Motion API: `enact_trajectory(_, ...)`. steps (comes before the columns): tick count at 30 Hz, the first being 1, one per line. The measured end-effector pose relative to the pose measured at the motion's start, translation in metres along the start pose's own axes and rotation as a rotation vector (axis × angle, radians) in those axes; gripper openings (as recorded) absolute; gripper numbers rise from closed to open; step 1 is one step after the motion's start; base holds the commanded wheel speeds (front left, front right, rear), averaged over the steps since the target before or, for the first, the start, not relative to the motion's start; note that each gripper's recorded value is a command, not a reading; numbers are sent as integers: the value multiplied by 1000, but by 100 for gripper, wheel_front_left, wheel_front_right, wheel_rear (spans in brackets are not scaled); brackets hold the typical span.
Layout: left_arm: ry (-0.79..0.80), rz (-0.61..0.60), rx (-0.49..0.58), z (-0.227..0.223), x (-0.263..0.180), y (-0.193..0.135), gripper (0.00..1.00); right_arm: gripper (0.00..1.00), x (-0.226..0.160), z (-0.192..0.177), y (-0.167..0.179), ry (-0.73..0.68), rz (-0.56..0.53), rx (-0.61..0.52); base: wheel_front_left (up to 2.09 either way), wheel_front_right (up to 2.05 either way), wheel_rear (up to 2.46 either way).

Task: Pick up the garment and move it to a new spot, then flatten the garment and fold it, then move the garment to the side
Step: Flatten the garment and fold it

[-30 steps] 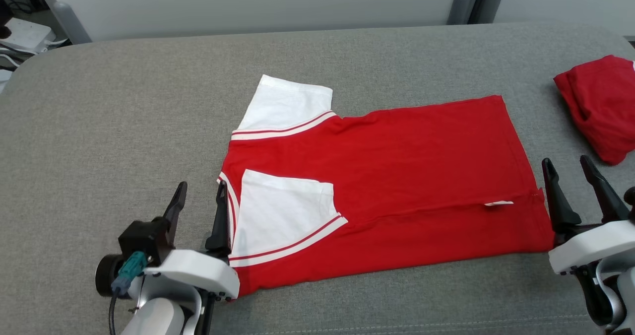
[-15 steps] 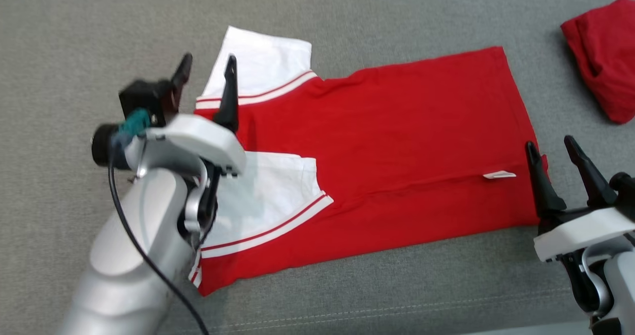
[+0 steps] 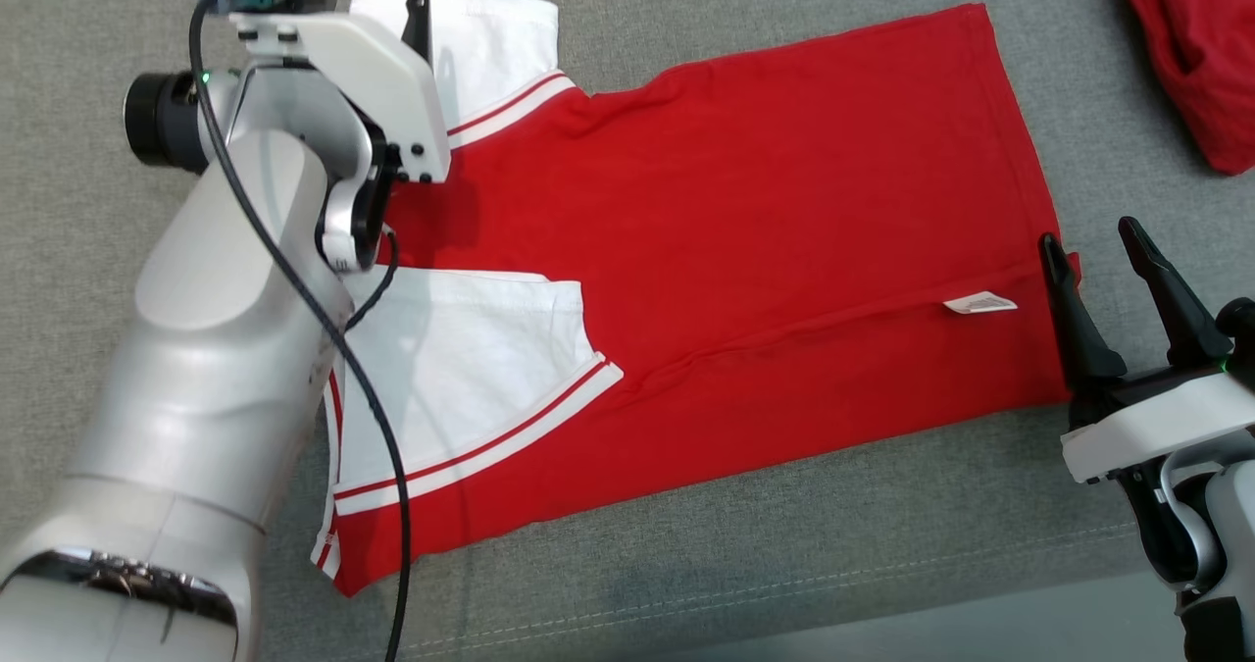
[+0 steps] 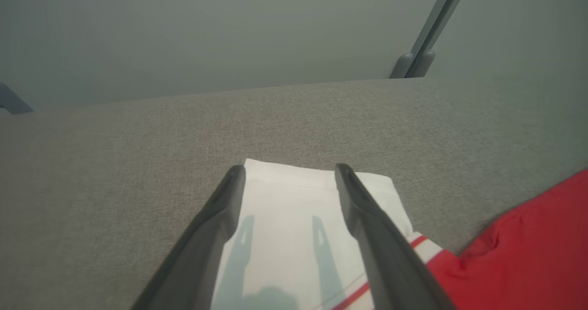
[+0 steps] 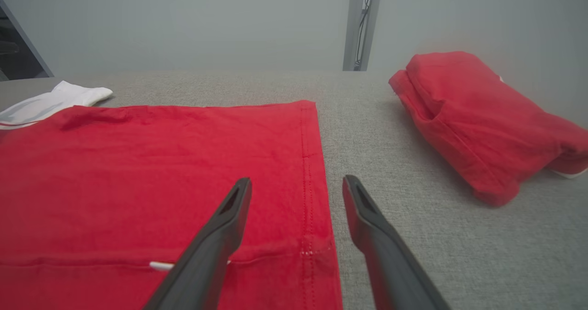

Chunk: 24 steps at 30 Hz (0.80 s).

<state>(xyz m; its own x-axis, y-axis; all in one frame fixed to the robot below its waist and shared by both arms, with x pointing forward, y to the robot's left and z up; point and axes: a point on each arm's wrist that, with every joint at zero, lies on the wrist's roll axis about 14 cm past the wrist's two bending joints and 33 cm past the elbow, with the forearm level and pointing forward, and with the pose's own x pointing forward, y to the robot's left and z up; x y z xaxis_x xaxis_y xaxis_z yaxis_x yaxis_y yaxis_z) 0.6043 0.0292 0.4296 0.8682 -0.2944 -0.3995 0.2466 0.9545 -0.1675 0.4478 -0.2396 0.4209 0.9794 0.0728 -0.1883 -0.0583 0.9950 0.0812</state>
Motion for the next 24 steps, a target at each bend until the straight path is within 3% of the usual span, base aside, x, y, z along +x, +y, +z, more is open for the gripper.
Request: enact_trajectory(24,201,50,49,-41,58,24,100,100,-3,-10,-19,54,-40,-37,0,0,0)
